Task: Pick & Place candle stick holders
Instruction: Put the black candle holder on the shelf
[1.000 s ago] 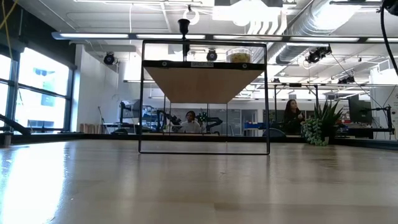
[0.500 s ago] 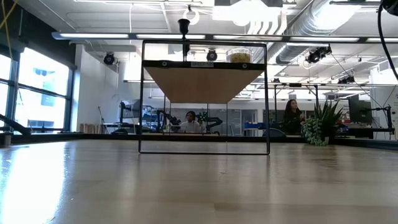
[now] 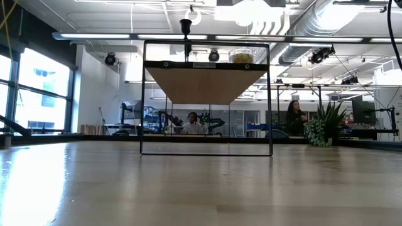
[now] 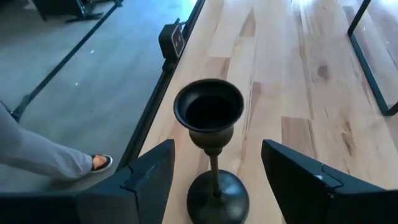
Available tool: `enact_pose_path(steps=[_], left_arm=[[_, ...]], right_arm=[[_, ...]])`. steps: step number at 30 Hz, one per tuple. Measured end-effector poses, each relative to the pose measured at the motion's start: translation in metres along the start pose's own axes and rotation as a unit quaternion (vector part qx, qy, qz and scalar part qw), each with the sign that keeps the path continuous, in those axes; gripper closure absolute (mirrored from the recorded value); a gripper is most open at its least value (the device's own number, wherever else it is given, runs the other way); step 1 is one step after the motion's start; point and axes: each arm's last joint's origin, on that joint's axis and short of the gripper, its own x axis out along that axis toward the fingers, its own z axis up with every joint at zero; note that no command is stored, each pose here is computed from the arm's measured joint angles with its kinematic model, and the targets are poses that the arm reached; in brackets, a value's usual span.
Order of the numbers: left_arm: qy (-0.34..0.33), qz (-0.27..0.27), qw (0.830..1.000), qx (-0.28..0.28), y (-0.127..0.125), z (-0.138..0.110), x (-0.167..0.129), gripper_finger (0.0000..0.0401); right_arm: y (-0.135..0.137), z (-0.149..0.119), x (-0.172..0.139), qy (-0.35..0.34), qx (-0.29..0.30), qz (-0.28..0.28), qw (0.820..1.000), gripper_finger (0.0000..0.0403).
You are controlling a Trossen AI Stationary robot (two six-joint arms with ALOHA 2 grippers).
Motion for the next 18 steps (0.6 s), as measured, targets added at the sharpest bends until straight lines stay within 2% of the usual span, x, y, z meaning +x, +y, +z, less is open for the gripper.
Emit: enact_pose_path(steps=[18], left_arm=[[0.015, -0.011, 1.0, 0.003, 0.0, -0.002, 0.0, 0.0041]], right_arm=[[-0.012, 0.015, 0.024, 0.028, 0.001, 0.011, 1.0, 0.0167]])
